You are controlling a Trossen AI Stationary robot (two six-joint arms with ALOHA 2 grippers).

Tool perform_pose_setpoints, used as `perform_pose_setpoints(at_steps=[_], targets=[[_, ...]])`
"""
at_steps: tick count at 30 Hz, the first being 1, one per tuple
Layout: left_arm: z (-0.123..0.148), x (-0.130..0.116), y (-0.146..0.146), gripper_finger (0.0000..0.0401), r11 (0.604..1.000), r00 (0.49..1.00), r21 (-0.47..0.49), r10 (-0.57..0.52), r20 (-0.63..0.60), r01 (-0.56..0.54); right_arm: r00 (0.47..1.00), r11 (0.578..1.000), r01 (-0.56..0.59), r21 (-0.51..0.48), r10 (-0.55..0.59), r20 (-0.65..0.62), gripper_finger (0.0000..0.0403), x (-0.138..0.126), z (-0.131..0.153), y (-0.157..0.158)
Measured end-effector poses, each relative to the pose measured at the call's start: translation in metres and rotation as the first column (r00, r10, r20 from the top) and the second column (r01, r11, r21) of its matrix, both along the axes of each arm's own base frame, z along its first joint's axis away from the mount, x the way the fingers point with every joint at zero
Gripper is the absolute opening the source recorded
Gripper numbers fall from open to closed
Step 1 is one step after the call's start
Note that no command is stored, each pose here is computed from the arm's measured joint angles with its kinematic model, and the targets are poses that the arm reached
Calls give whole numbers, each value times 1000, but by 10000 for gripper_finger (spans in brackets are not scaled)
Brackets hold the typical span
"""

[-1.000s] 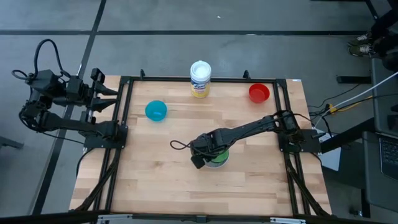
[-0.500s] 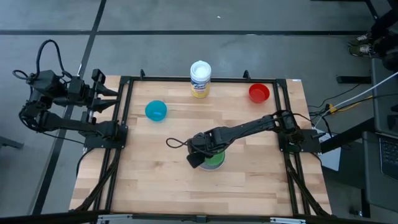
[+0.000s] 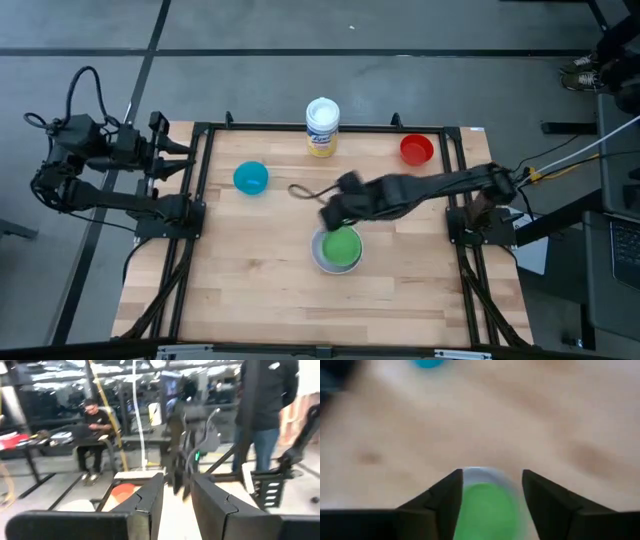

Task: Nest bowls inside each other
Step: Stack the red bowl on the green bowl

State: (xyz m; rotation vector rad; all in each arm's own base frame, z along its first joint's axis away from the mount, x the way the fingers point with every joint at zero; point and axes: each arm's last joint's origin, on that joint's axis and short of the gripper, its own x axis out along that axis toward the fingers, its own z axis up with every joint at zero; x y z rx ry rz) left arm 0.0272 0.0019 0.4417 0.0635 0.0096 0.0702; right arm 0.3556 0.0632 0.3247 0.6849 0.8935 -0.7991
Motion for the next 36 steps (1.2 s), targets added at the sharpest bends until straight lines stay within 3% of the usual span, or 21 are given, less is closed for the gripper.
perform_pose_setpoints(at_steps=[3,7,10,17,21,25,28,36], targets=[[-6,3,2,95,998,997,20,57,-61,-55,981,998,12,-54,-22,-194,172,-29,7,-26],[-18,16,3,95,997,991,30,78,-105,-75,905,998,-60,31,68,-420,144,-45,-4,-74],[-23,25,4,95,997,994,29,78,-82,-76,862,992,-96,87,127,-490,131,-53,-5,-116],[-18,30,4,95,997,996,1,83,19,-83,832,983,-86,163,160,-532,131,-81,-9,-200],[-16,30,5,95,994,993,-15,111,35,-111,818,956,-1,292,169,-550,154,-108,-31,-235],[-13,31,6,95,991,989,-21,134,64,-133,780,921,71,384,188,-597,184,-135,-62,-253],[-12,35,7,95,986,984,-22,164,65,-163,810,897,89,433,187,-555,203,-145,-81,-262],[-12,53,9,95,978,978,-54,202,49,-199,866,926,-21,377,206,-457,201,-148,-111,-279]])
